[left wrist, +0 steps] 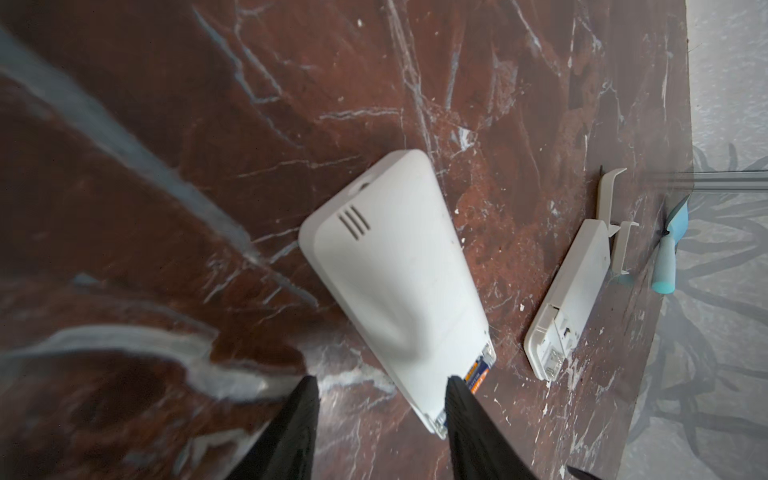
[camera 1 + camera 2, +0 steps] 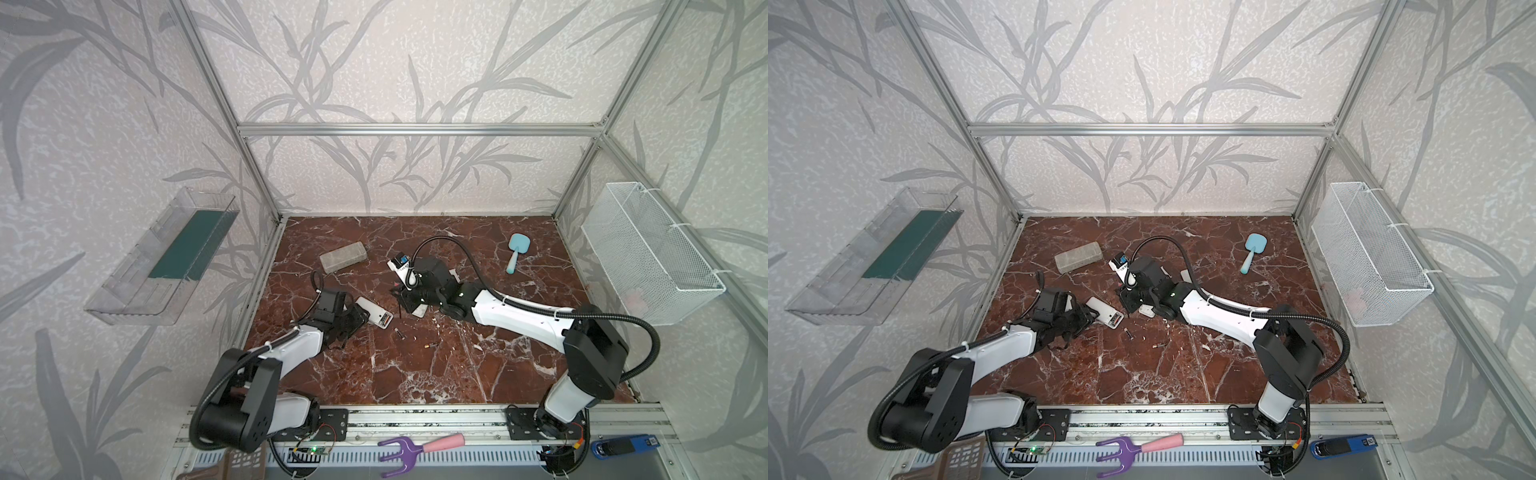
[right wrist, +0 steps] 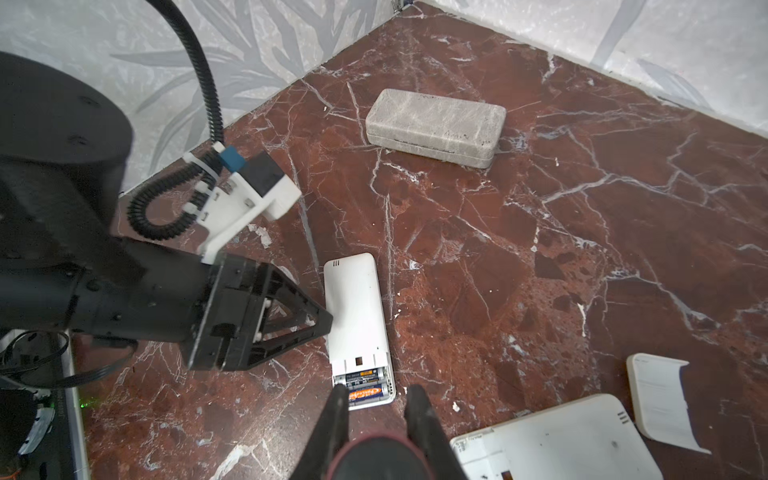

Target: Unload the batteries from the remote control

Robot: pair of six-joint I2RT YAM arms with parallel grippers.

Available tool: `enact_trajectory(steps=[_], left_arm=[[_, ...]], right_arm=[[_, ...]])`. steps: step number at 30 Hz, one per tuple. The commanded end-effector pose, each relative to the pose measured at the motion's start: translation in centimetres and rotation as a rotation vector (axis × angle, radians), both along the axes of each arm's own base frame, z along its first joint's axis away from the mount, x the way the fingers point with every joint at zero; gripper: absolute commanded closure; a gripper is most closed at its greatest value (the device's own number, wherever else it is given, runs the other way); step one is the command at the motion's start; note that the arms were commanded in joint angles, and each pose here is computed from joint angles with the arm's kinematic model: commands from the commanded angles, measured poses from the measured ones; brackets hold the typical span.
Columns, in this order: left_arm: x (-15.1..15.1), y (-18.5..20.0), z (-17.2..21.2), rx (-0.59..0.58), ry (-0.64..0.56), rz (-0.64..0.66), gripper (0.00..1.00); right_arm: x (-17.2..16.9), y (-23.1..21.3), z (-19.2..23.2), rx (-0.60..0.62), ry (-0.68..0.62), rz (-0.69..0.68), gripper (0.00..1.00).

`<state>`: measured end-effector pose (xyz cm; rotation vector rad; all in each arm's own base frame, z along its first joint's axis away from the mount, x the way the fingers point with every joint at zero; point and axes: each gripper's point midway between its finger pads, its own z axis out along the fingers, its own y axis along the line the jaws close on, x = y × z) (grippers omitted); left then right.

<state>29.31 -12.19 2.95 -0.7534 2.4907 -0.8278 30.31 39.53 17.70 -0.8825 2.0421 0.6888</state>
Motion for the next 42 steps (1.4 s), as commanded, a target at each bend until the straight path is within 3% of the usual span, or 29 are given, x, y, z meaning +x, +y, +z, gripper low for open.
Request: enact_trajectory(steps=[1, 11, 21, 34, 42], left_arm=[[1.7, -1.9, 0.2, -0.120, -0.039, -0.020, 0.52], [3.8, -3.9, -1.4, -0.251, -0.050, -0.030, 0.62], [2.1, -3.5, -0.9, -0.192, -0.015, -0.068, 0.62], [0.4, -4.1, 0.0, -0.156, -0.004, -0.101, 0.62], [0.0, -5.3, -0.3, -0.155, 0.006, -0.101, 0.65]], right_arm=[[0.6, 0.3, 0.9, 0.037, -0.039, -0.021, 1.00], [1.1, -0.5, -0.1, 0.040, -0.010, -0.092, 1.00], [2.6, -1.1, -2.4, 0.030, 0.043, -0.219, 1.00], [3.2, -0.1, -2.1, 0.028, -0.066, -0.257, 1.00], [3.4, 0.0, -2.9, -0.004, -0.054, -0.295, 1.00]])
